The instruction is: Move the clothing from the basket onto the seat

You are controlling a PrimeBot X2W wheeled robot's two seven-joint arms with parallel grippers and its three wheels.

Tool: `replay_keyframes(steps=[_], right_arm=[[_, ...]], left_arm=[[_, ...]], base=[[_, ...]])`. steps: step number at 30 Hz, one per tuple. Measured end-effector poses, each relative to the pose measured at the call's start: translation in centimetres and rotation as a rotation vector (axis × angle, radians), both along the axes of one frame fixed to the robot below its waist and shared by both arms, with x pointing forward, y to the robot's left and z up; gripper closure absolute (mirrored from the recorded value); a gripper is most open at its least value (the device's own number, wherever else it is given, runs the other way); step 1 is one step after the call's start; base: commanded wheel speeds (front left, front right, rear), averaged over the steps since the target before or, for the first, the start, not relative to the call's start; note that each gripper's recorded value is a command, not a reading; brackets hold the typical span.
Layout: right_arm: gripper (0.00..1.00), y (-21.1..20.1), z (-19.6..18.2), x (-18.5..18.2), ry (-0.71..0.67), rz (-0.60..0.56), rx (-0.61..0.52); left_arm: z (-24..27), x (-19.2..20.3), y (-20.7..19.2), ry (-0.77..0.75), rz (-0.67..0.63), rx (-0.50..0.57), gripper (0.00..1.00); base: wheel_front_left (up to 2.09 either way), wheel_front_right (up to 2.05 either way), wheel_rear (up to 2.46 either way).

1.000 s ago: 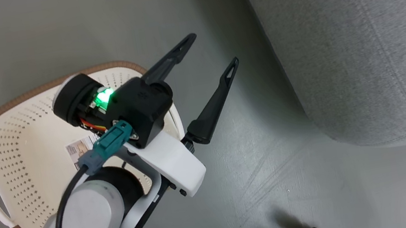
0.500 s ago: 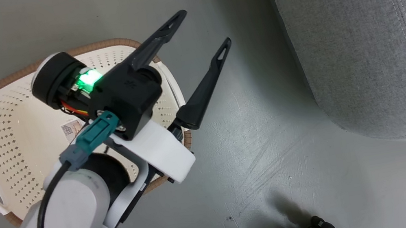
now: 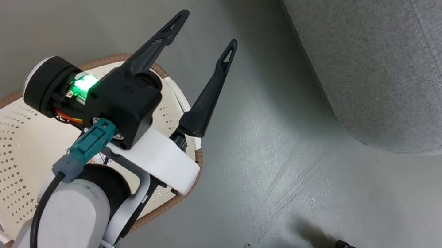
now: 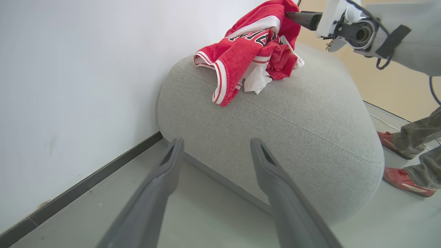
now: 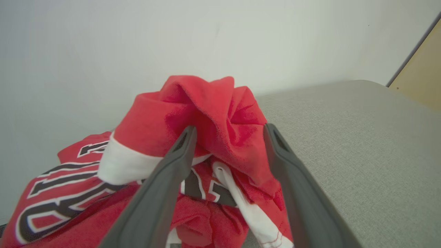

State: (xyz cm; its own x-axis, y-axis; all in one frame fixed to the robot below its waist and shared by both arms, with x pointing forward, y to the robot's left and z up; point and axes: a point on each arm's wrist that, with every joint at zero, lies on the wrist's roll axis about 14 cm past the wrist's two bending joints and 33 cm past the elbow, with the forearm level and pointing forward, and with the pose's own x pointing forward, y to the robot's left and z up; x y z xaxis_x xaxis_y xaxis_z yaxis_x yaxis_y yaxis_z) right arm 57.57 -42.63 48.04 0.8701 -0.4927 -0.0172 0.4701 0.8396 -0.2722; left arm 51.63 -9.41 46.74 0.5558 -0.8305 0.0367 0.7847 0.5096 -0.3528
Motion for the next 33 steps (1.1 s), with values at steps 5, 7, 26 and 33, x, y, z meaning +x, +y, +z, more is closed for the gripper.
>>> replay_keyframes(steps=[5,7,26,33], right_arm=[[0.00,0.6,0.1,-1.3,-0.020,-0.001,0.001],[0.00,1.2,0.3,-1.5,-0.032,0.007,0.005],[0.00,11.2,2.5,-1.3,-0.075,0.288,-0.001],[0.00,16.6,1.6,-1.8,-0.047,0.440,0.034]], left_arm=[[1.1,0.2,0.2,-0.033,0.013,-0.008,0.00],[1.6,0.3,0.3,-0.047,0.020,-0.011,0.00],[5.3,2.2,5.8,-0.117,0.283,-0.037,0.00],[5.7,2.4,10.2,-0.099,0.458,-0.044,0.00]], base=[[0.00,0.00,0.00],[0.00,0.00,0.00],[0.00,0.00,0.00],[0.00,0.00,0.00]])
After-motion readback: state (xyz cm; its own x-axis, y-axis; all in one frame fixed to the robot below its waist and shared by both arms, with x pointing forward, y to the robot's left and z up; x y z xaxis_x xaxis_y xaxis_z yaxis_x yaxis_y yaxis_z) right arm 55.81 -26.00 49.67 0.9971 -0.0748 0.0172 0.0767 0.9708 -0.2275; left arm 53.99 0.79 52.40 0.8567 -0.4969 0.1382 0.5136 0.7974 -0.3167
